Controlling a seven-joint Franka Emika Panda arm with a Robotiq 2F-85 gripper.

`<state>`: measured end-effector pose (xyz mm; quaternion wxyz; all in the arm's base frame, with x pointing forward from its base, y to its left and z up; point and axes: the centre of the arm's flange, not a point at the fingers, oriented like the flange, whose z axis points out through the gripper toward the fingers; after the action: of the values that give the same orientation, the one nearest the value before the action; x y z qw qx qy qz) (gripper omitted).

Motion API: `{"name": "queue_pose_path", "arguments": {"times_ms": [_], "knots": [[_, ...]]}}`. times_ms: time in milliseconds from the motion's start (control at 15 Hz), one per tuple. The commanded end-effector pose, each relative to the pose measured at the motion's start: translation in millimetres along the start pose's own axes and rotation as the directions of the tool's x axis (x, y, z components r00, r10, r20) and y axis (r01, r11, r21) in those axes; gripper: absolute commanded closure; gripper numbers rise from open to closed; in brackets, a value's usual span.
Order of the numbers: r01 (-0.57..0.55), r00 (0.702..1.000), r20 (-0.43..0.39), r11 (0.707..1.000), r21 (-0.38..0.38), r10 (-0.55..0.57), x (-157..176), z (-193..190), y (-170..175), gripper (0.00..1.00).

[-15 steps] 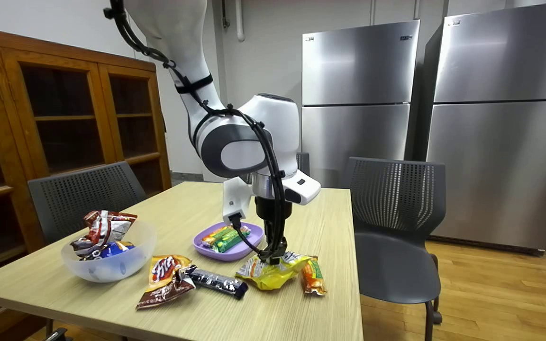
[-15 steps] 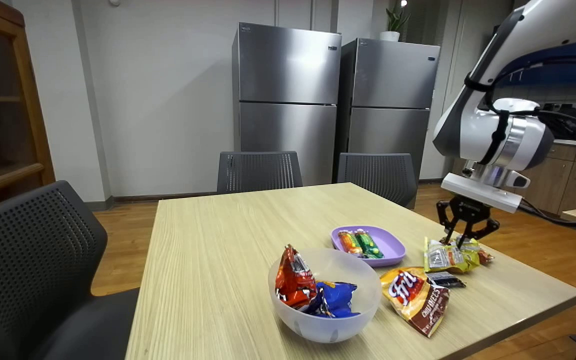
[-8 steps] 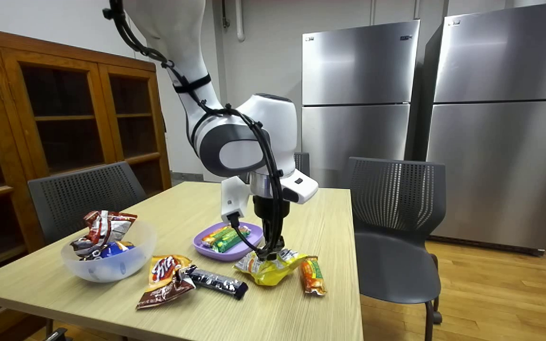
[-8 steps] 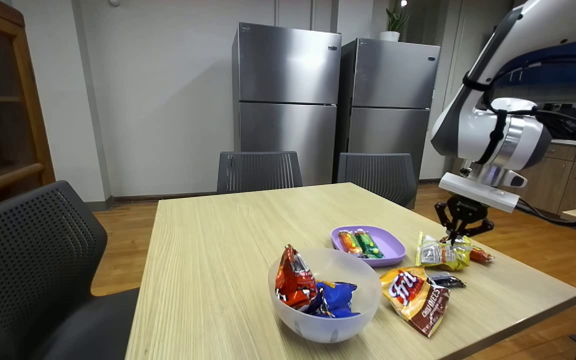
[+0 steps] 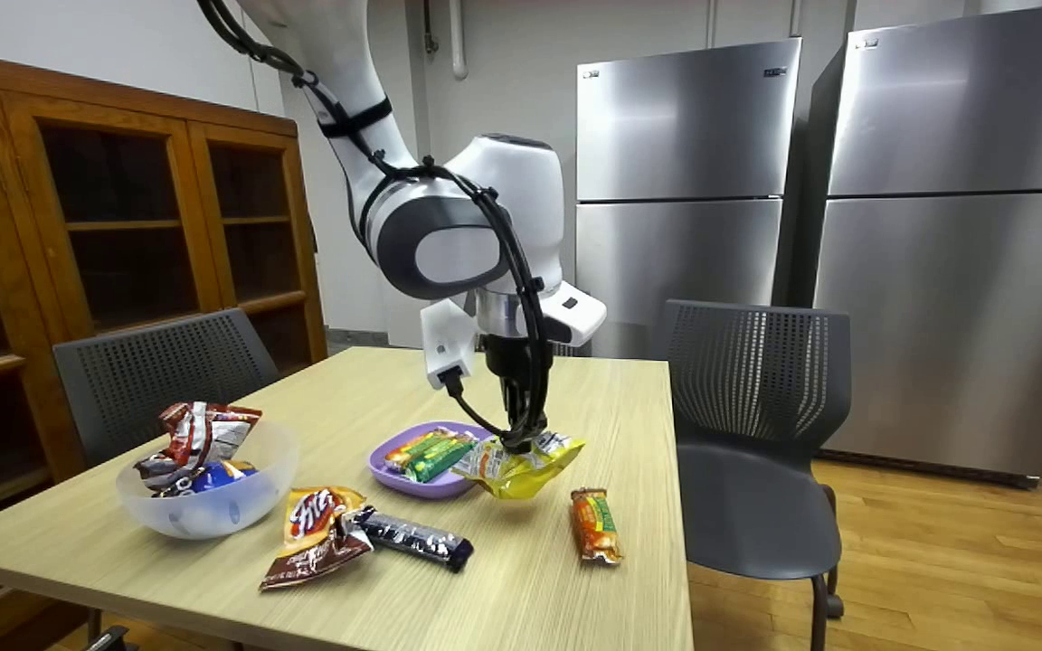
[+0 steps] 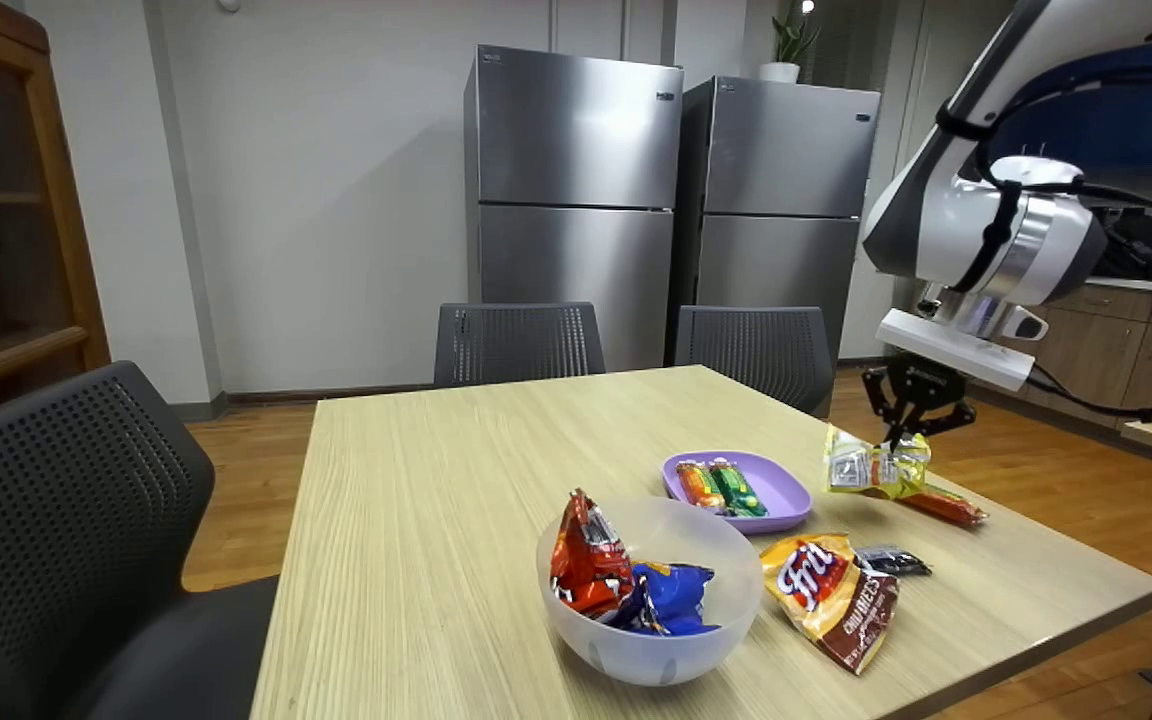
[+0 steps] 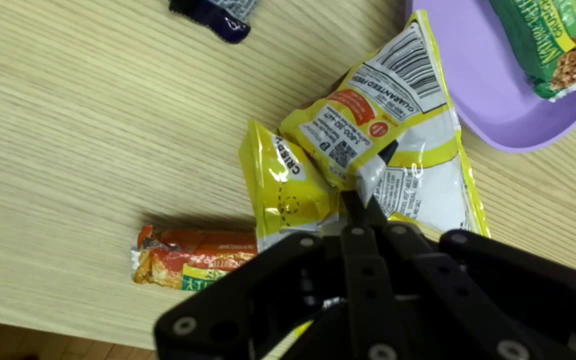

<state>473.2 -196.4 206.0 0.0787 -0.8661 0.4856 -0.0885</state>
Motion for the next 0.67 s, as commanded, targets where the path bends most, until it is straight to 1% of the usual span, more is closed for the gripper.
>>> {"name": "queue_pose_path", "arguments": {"times_ms": [0,200,333,467,600], "knots": [[0.068,0.998,0.003,0.995,0.067,-0.068,-10.7,-30.3,-11.3,1.00],[0.141,0.990,-0.008,0.985,0.104,-0.141,-20.7,-43.4,-30.3,1.00],[0.198,0.980,-0.017,0.971,0.132,-0.198,-31.4,-52.9,-44.7,1.00],[0.262,0.965,-0.025,0.952,0.161,-0.261,-45.0,-61.7,-58.7,1.00],[0.332,0.942,-0.022,0.925,0.187,-0.334,-60.7,-68.8,-73.0,1.00]]}}
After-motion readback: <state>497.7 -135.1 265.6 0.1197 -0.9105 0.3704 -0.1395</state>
